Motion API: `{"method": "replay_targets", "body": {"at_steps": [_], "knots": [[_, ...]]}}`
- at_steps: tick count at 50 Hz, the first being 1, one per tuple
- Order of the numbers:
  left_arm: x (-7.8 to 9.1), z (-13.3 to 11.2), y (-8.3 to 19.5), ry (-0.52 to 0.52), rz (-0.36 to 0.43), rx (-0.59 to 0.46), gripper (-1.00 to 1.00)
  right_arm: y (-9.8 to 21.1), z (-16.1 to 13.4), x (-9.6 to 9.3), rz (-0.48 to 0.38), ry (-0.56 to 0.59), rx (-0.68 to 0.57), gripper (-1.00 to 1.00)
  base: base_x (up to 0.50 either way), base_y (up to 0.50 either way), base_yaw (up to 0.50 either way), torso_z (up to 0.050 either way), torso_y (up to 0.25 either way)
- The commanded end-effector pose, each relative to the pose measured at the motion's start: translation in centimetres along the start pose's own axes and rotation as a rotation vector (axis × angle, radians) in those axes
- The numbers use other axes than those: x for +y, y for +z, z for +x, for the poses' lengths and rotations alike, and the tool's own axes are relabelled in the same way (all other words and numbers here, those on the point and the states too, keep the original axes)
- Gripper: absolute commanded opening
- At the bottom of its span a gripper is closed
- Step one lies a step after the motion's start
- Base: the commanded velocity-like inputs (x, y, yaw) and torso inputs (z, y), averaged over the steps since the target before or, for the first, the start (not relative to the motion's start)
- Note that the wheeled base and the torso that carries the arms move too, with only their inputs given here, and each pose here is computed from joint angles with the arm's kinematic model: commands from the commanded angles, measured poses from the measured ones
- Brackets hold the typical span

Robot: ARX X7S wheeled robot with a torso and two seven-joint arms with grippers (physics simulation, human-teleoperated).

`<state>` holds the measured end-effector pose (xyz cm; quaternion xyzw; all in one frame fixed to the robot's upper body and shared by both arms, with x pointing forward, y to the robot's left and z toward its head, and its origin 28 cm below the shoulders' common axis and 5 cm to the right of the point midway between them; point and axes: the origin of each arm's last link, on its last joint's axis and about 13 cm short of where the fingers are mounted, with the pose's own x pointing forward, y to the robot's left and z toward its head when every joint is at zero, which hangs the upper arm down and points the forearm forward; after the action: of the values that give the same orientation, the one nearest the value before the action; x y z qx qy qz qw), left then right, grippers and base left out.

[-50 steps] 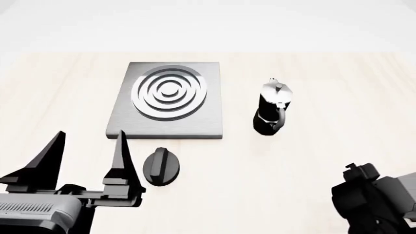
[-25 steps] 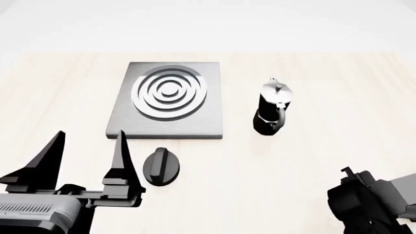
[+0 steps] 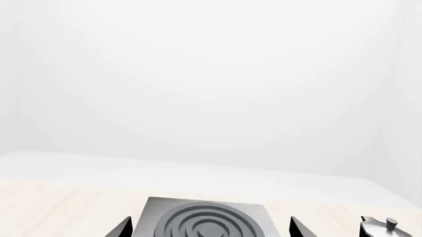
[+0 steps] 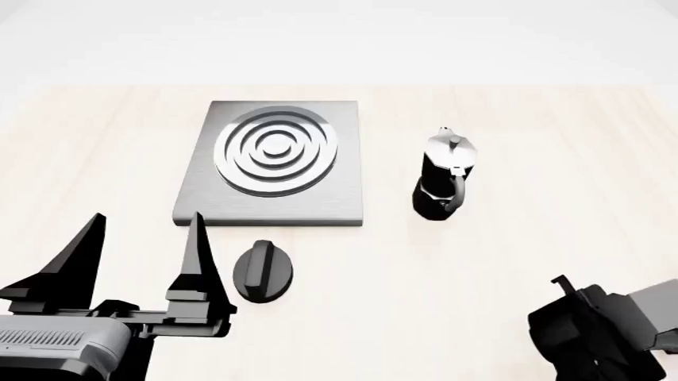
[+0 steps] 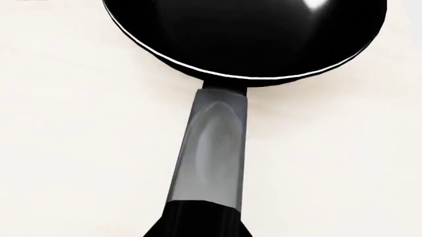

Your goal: Put the frying pan on the stove.

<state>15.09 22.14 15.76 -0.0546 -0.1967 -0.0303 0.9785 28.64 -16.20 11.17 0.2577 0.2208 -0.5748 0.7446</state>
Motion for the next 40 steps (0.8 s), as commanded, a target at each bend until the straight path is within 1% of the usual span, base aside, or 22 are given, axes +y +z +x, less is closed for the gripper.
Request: {"method": "replay_targets", "body": {"at_steps": [1,7,21,24,26,31,40], "knots": [[0.0,0.0,0.0,0.0,-0.001,0.0,1.0,0.8,-0.5,0.0,-0.022,0.056,-0.085,-1.0,0.0,0.0,0.0,0.0,0.0],[0.0,0.0,0.0,-0.001,-0.001,-0.001,1.0,1.4,-1.1,0.0,-0.031,0.078,-0.122,-1.0,0.0,0.0,0.0,0.0,0.0],[-0.1,-0.1,0.1,-0.002,-0.001,-0.002,1.0,2.5,-2.1,-0.1,-0.031,0.093,-0.188,-1.0,0.0,0.0,0.0,0.0,0.001],[-0.1,0.0,0.1,-0.001,0.0,-0.001,1.0,2.8,-2.3,0.0,-0.058,0.085,-0.245,-1.0,0.0,0.0,0.0,0.0,0.0],[-0.1,-0.1,0.1,-0.002,0.0,-0.002,1.0,3.1,-2.7,0.1,-0.067,0.115,-0.269,-1.0,0.0,0.0,0.0,0.0,0.0],[0.0,0.0,0.1,-0.001,-0.001,-0.002,1.0,3.8,-3.6,0.3,-0.086,0.129,-0.322,-1.0,0.0,0.0,0.0,0.0,0.002],[0.0,0.0,0.2,-0.001,-0.002,-0.004,1.0,4.2,-4.3,0.5,-0.1,0.161,-0.35,-1.0,0.0,0.0,0.0,0.0,0.001]]}}
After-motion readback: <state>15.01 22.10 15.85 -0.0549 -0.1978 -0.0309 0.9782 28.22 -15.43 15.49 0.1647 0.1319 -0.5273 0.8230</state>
